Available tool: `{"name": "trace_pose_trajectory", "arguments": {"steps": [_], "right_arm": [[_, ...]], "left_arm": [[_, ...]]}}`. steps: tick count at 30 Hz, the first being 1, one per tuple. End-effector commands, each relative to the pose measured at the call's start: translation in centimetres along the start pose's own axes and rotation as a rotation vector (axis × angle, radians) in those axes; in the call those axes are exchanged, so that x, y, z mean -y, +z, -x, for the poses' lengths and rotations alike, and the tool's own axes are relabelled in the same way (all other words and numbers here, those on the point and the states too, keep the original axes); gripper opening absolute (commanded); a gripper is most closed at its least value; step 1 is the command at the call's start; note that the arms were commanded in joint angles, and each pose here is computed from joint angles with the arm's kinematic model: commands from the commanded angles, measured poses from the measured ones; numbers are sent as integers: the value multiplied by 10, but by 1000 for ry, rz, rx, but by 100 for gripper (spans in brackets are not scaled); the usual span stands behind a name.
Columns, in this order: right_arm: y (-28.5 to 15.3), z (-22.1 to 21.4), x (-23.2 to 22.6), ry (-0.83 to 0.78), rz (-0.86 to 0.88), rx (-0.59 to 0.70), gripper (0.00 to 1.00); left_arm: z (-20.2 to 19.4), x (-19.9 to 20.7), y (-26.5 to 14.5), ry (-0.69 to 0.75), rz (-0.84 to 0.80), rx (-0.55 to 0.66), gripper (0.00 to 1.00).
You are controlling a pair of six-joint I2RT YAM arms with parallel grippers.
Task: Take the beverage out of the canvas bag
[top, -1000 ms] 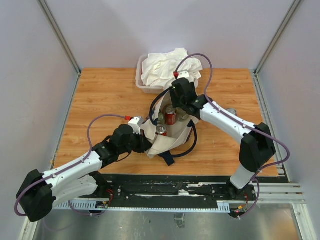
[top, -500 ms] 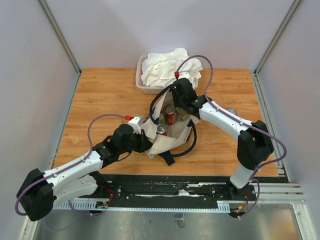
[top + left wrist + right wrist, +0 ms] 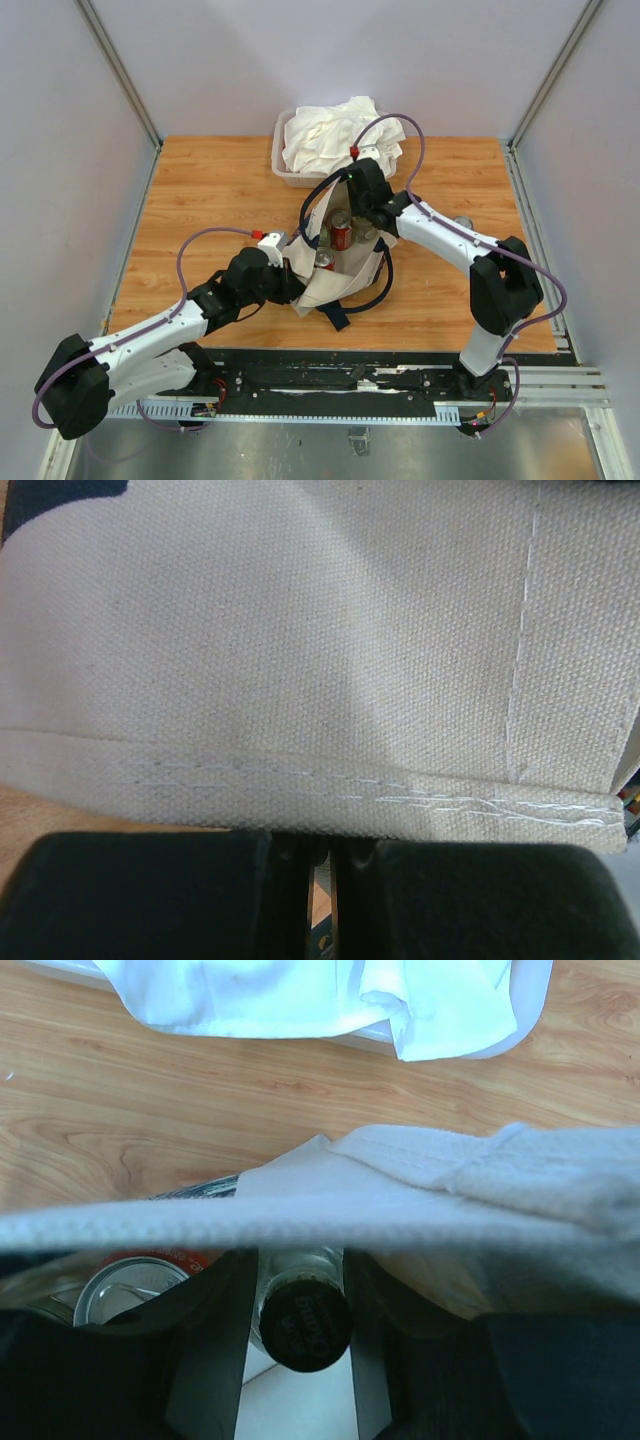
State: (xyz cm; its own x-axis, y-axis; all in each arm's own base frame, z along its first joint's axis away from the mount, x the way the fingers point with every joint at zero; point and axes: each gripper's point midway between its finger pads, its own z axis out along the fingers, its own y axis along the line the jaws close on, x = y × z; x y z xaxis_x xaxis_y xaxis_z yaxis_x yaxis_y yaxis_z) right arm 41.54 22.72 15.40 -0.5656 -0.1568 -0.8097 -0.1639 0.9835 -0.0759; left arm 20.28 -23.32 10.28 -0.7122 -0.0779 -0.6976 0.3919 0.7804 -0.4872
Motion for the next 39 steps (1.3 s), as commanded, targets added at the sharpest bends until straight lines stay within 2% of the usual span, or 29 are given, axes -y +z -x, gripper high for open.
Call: {"name": "trace_pose_trajectory", "arguments": {"steps": [1,3,5,6,11,17,31,39], "right_arm": [[17,-28,23,-3,-72,-79,34],[18,-29,23,-4,-72,-81,21],[18,-28,23,-5,-69,-81,3],[17,-26,23,-4,-68,-77,1],[5,-7,24,-19,-53,-28,1],[-32,47,20,-61,20,124,1],[-169,170,13,-67,188,483,1],[-269,231,47,-44,181,742,1]], "left_arm": [[-36,-31,-3,2,123,-127,8],[-37,-32,-3,2,125,-128,8],[-37,-31,-3,3,123,-128,7],[-37,-32,-3,3,126,-128,8],[-36,-32,-3,4,124,-124,7],[-36,-33,-2,9,130,-125,7],[-37,-33,0,16,130,-134,7],[-39,-32,-1,8,125,-140,7]]}}
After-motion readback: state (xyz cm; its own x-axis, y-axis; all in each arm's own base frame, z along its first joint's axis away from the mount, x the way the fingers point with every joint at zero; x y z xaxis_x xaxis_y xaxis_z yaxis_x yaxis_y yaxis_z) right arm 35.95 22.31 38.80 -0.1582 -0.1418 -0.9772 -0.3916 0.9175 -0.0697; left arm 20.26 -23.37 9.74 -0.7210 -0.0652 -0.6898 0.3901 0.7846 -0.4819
